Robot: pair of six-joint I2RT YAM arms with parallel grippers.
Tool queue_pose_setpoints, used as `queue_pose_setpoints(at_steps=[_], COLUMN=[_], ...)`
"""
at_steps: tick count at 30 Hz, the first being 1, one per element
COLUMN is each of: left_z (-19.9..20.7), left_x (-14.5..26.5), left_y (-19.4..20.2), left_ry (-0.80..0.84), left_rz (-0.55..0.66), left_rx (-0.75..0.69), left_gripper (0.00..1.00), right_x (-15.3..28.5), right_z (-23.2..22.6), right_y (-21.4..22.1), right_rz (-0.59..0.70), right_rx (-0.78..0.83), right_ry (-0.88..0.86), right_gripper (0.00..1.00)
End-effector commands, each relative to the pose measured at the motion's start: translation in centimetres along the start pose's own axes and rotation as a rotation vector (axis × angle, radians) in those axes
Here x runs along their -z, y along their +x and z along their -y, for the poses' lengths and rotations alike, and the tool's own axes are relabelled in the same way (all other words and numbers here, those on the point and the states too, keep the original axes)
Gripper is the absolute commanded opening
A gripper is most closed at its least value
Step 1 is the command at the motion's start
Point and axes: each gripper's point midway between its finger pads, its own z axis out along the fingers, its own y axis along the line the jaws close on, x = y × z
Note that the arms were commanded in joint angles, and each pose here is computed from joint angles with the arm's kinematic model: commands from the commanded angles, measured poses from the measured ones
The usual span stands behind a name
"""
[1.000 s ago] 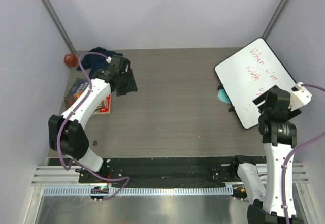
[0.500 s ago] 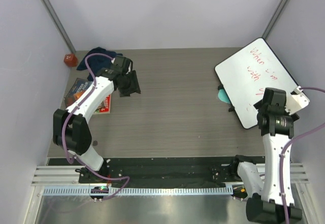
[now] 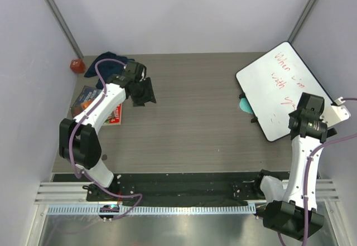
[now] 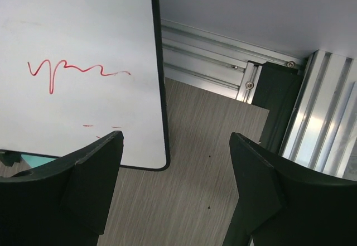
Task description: Fold and stack the t-shirts
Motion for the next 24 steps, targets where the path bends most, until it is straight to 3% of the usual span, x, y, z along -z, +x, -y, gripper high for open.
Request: queue_pose_setpoints(at_steps=[1,6,14,24], left_z=[1.5,1.8,2.4,2.1], left_x=[0.7,1.0,0.9,1.0], left_y=[-1.1,-1.1,-1.0,-0.9], left_ry=[0.061,0.077,0.109,0.098], left_rz=[0.033,0.037,0.021,0.028], left_rx=[-0.016,-0.019,-0.008,-0.012], left_gripper=[0.55,0.56,0.56,0.55], right_x=[-0.6,-2.6,-3.5,-6.6], right_z=[1.5,1.2,2.1,0.5], right_y=[-1.3,-0.4,-1.4,0.2], right_rz=[0.027,-0.064,-0.053,-0.143], right_rx=[-0.075,-0.134,-0.162,-0.222], right_ry=[0.09,0.101,0.162,0.07], right_gripper=[0.82,0.81,0.81,0.79])
